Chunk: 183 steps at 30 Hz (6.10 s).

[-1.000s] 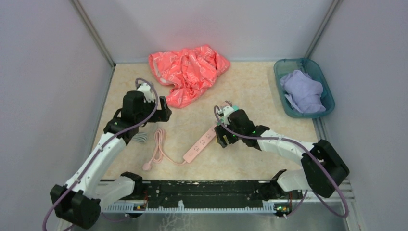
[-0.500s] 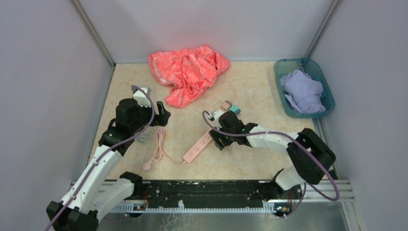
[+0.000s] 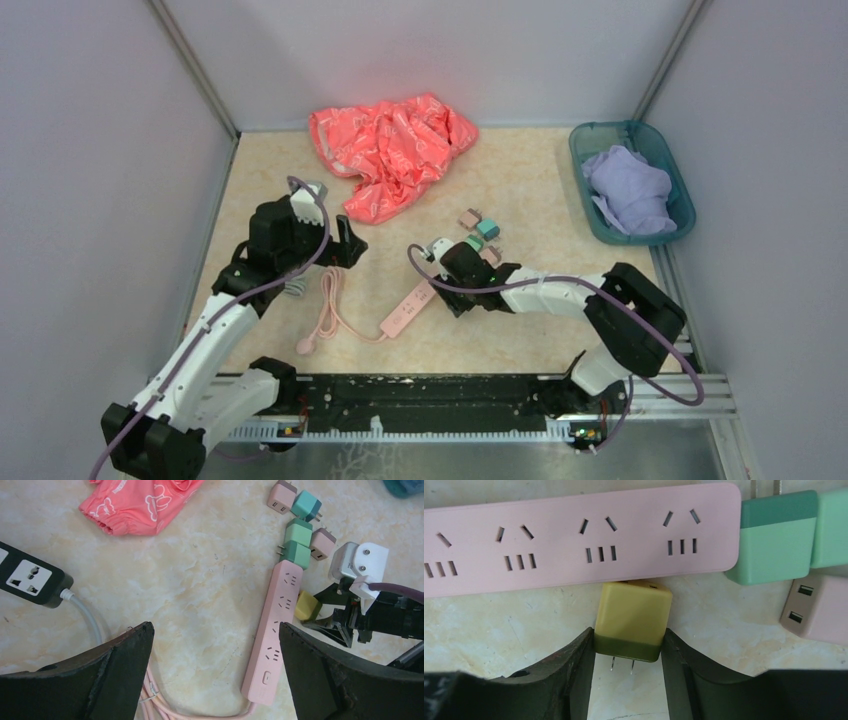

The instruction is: Insert the plug

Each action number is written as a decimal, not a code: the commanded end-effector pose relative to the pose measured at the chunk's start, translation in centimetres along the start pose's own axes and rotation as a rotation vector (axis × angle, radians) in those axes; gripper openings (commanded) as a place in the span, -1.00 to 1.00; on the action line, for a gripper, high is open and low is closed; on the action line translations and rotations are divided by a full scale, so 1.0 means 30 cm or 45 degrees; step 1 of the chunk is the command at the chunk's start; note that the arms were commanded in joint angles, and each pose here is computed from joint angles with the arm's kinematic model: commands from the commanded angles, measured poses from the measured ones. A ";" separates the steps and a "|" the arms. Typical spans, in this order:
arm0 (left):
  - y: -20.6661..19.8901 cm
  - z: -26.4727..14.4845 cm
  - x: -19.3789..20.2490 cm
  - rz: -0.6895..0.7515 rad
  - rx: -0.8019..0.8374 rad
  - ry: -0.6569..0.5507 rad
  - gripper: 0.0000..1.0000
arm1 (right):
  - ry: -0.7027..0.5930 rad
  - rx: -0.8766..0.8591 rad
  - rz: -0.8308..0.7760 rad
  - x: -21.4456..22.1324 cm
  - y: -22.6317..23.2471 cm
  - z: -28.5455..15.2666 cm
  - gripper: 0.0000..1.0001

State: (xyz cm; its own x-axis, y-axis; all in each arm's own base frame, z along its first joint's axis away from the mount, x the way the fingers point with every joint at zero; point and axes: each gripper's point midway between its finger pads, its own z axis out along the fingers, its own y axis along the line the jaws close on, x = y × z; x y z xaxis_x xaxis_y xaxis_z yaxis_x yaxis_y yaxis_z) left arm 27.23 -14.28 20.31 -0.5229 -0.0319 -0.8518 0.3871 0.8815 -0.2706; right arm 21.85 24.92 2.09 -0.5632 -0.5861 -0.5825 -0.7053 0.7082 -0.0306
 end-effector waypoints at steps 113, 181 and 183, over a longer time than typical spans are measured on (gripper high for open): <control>-0.467 0.403 0.216 0.165 0.298 0.420 -1.00 | -0.741 -0.288 1.410 -0.166 -0.069 -0.117 0.07; -0.452 0.528 0.327 0.319 0.188 0.560 -1.00 | -0.501 -0.231 1.504 -0.027 -0.038 0.128 -0.73; -0.449 0.527 0.328 0.333 0.169 0.564 -1.00 | -0.501 -0.232 1.505 -0.027 -0.037 0.129 -0.73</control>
State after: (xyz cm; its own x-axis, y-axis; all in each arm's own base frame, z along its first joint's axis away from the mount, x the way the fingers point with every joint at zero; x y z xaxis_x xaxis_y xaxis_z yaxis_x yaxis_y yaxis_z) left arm 28.56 -33.68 8.28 -0.6717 0.3813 -0.6351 0.6176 0.7617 -0.1959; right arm 25.72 27.75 3.07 -0.7247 0.5922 -0.3523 0.0272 0.5354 0.8442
